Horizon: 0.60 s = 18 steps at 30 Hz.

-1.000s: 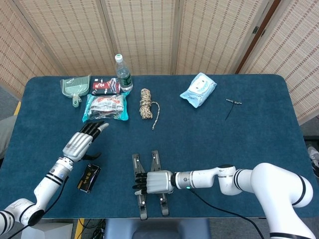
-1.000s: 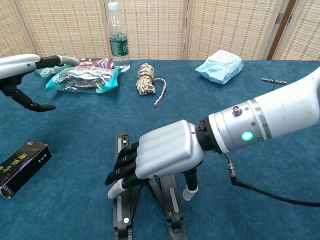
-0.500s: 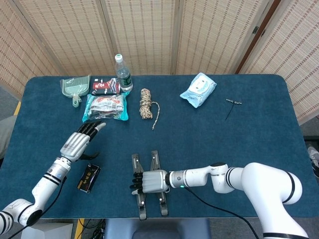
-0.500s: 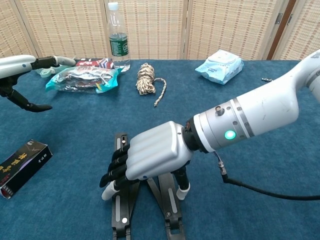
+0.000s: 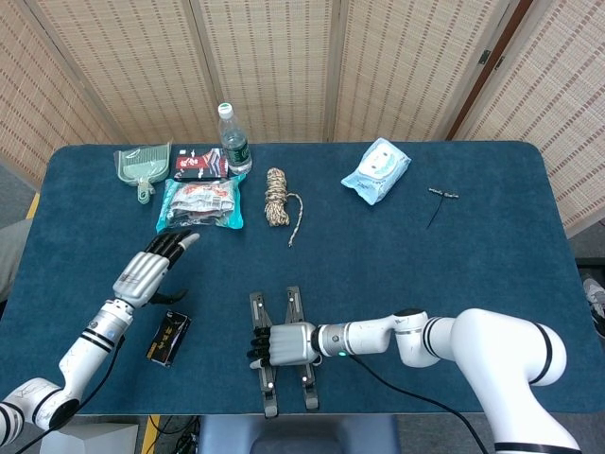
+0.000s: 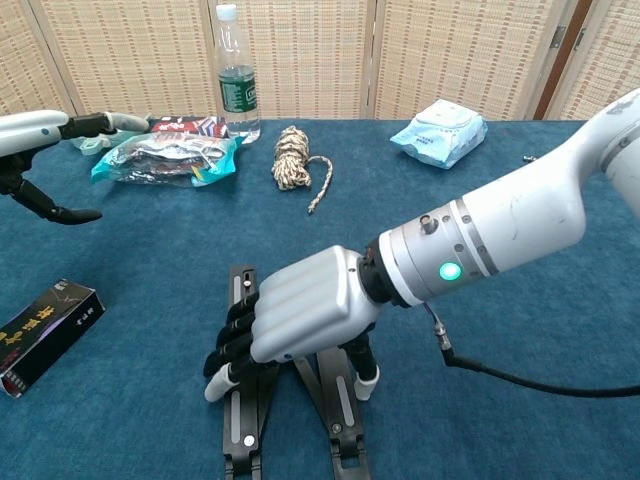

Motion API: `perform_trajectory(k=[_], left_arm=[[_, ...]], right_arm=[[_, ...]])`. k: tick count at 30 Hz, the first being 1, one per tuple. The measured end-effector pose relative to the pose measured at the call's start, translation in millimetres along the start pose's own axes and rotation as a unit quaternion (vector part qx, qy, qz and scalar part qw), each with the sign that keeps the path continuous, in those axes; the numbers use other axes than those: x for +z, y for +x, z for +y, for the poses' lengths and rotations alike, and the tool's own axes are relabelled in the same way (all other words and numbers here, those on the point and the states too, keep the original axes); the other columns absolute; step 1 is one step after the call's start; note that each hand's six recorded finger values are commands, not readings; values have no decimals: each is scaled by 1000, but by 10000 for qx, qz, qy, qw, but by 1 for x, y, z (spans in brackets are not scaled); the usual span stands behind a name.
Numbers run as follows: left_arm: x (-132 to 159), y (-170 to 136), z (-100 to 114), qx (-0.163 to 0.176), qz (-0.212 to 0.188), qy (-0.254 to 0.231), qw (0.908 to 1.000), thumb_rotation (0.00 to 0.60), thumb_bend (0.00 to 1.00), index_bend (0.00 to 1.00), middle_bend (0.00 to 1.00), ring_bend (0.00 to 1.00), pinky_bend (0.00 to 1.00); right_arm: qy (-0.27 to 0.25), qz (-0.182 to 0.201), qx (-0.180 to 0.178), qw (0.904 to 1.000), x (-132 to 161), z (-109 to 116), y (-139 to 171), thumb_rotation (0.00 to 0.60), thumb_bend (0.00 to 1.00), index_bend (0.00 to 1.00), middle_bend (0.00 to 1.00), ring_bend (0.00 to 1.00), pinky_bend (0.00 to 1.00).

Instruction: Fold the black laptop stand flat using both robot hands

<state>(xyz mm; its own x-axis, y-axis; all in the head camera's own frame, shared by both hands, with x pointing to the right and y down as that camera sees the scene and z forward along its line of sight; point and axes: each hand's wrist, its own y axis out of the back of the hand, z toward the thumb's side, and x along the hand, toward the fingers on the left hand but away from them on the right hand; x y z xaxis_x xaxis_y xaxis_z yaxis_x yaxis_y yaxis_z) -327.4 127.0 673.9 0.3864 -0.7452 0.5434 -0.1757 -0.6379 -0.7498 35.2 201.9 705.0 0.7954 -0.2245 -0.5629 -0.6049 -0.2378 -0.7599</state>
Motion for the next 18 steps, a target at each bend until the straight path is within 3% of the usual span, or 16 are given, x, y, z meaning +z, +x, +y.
perform_trajectory(k=[5,13,18], left_arm=[[0,0,0,4,-15,-6,10000,600,259,0,0,0,0],[-1,-1,-1,-1,-3,-19,10000,600,259,0,0,0,0],[-2,-2,-2,-21,3,-30,10000,600,259,0,0,0,0]], right_arm=[[-59,-38,-53,10000,-1,2,-3,600,20,0,26,0,0],[-152,-79,-216,9996,-3,5,-8,600,114,4,217,0,0],[-175,-113,-268,9994,-6,4,-11,600,132,99,329,0,0]])
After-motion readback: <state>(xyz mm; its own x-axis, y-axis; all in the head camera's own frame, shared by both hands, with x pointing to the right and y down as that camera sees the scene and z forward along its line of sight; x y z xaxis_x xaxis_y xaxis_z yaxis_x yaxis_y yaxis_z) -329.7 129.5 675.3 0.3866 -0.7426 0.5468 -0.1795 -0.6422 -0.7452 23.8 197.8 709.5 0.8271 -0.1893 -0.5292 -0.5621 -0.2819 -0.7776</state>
